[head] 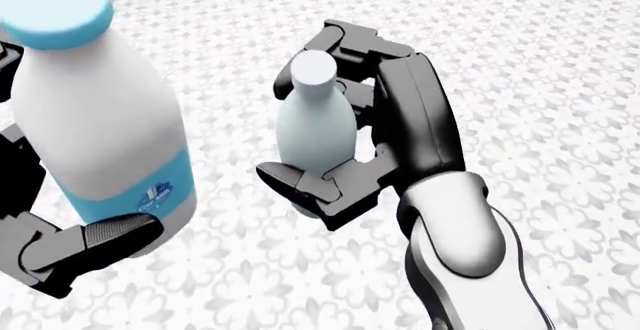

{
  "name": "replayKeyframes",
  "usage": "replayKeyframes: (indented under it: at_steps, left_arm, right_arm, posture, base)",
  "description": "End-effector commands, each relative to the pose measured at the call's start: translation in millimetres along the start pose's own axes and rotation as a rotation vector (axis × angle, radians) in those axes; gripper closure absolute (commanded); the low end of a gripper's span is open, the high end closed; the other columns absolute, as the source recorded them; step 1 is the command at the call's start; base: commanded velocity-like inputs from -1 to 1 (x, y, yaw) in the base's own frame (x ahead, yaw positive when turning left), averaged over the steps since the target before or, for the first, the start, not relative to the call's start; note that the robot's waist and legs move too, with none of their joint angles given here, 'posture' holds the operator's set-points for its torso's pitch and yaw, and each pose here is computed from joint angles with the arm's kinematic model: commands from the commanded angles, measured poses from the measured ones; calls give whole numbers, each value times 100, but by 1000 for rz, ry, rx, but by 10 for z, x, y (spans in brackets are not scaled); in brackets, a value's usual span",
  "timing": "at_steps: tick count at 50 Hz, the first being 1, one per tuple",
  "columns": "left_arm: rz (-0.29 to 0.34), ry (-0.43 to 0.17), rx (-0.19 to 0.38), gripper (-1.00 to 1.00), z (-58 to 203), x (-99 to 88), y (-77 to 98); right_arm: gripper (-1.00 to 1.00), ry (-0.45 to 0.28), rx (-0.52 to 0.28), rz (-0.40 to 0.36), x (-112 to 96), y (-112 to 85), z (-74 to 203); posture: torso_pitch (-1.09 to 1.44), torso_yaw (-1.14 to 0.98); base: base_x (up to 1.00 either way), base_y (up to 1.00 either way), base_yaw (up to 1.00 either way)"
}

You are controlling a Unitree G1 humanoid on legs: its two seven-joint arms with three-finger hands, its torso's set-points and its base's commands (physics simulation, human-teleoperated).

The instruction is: Move the drinks to the dining counter.

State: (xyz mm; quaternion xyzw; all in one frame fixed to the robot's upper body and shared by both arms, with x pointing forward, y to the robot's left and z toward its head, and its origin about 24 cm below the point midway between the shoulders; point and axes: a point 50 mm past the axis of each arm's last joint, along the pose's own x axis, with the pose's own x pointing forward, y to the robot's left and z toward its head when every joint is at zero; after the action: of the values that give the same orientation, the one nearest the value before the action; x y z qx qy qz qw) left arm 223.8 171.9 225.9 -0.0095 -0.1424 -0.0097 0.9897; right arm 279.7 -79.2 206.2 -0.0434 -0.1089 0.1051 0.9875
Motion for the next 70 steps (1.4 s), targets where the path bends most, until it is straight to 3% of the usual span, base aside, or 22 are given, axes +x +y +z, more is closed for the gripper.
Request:
replayKeyframes:
  at_steps: [1, 33, 39, 70]
  left_arm:
    - [-21, -76, -1, 100, 116, -7, -37]
    - [-23, -77, -4, 100, 104, -18, -44]
    - [-22, -77, -2, 100, 121, -24, -36]
    - [-29, -65, 17, 100, 54, -26, -19]
  right_arm:
    - [100, -122, -8, -55, -28, -78, 213]
    - [100, -99, -6, -84, -38, -130, 149]
    - [100, -57, 51, -74, -32, -117, 126]
    - [100, -77, 31, -102, -40, -222, 184]
  posture:
    - [0, 0]
    - [0, 0]
    - [0, 0]
    - [0, 0]
  base:
    - [100, 32, 0]
    - [100, 14, 0]
    - [18, 0, 0]
    - [78, 0, 0]
